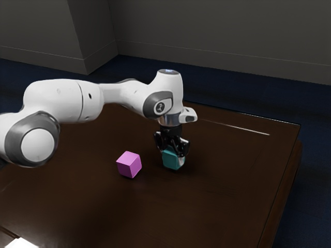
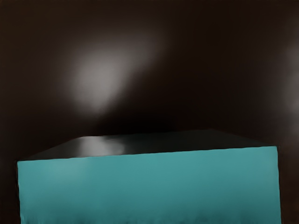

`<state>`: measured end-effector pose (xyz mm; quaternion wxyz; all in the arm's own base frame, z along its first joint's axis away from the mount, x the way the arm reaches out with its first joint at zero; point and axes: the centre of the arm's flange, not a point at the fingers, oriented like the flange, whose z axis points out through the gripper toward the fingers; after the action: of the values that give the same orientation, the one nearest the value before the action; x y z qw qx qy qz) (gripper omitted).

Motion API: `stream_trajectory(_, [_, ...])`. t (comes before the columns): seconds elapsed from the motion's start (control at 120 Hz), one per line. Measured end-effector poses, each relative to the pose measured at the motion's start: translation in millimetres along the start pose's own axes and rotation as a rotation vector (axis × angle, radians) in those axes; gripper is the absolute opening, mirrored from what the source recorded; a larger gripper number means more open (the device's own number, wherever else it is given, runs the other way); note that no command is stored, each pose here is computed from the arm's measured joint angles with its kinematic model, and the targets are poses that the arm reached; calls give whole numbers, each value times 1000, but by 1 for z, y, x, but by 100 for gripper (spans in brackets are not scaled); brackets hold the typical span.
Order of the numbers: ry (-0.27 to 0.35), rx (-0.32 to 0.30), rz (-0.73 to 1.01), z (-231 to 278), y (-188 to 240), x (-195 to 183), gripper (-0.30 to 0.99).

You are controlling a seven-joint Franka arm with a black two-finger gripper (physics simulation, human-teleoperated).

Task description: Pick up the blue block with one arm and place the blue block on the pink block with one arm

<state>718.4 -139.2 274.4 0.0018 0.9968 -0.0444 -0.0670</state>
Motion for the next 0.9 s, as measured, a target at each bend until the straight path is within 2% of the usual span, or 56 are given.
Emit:
stream_trajectory(0.15, [20,44,-6,-44,-5,-17,33])
stream_trajectory(0.267, [20,67,-24,-70,-29,-35,31])
stream_trajectory(0.417, [-18,72,-54,-69,-75,-46,33])
stream_trajectory(0.642, [-69,76,-37,-62,-117,-62,32])
stream_trajectory(0.9, [-98,60,39,-59,-126,-77,33])
